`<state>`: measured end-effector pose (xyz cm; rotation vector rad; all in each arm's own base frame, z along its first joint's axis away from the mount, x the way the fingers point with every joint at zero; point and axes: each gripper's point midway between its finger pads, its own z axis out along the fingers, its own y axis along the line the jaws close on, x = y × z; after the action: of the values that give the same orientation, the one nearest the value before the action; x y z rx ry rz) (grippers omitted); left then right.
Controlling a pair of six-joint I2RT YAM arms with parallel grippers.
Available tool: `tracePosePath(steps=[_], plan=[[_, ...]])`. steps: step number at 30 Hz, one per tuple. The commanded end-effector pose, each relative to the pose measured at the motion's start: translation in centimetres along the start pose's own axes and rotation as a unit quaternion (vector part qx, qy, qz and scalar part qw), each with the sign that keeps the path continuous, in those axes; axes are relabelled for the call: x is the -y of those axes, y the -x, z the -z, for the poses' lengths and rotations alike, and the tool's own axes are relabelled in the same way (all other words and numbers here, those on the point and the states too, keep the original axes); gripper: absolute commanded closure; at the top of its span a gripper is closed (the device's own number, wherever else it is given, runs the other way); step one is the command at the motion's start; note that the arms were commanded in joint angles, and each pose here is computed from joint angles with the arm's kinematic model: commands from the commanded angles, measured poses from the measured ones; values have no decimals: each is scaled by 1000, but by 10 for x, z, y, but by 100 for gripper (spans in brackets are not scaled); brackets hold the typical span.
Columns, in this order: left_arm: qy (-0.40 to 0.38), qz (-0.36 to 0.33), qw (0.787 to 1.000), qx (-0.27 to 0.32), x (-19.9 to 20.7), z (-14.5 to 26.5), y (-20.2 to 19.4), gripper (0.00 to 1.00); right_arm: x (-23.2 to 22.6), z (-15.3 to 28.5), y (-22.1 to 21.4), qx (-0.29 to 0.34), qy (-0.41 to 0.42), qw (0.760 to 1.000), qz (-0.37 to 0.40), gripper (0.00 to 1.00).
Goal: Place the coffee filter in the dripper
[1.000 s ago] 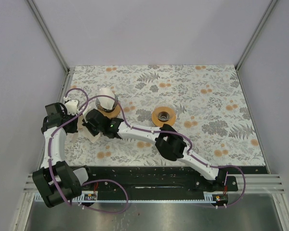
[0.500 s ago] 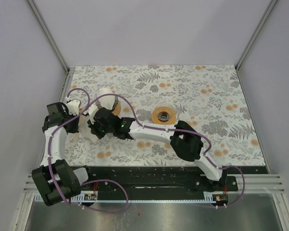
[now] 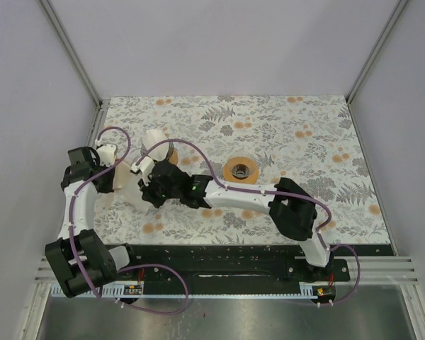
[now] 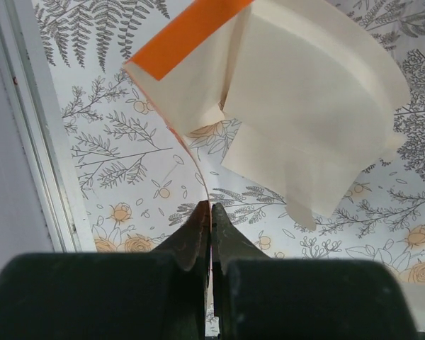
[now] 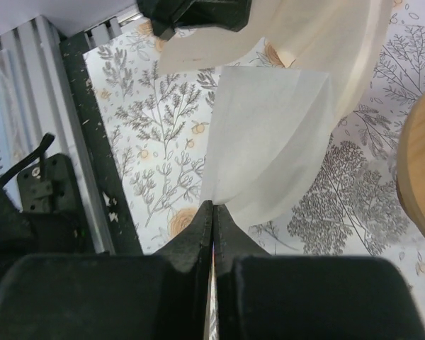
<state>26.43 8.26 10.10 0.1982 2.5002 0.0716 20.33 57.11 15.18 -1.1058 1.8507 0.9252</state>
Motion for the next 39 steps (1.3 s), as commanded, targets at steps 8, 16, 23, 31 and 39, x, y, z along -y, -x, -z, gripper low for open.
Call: tracePosePath(steps=[8,16,23,31,39], plan=[[39,-15,998,-52,-28,7,23,87,-29,89,55,57,37,998,10,100],[-22,-18,999,-28,-2,12,47,49,-26,124,54,50,18,999,8,100],[-74,-25,997,29,18,45,79,32,-21,155,40,28,9,998,55,100],[-158,-50,983,79,52,83,98,26,-25,182,26,-3,39,989,144,100],[-304,-90,936,150,121,165,117,15,-24,206,22,-1,55,968,245,100]])
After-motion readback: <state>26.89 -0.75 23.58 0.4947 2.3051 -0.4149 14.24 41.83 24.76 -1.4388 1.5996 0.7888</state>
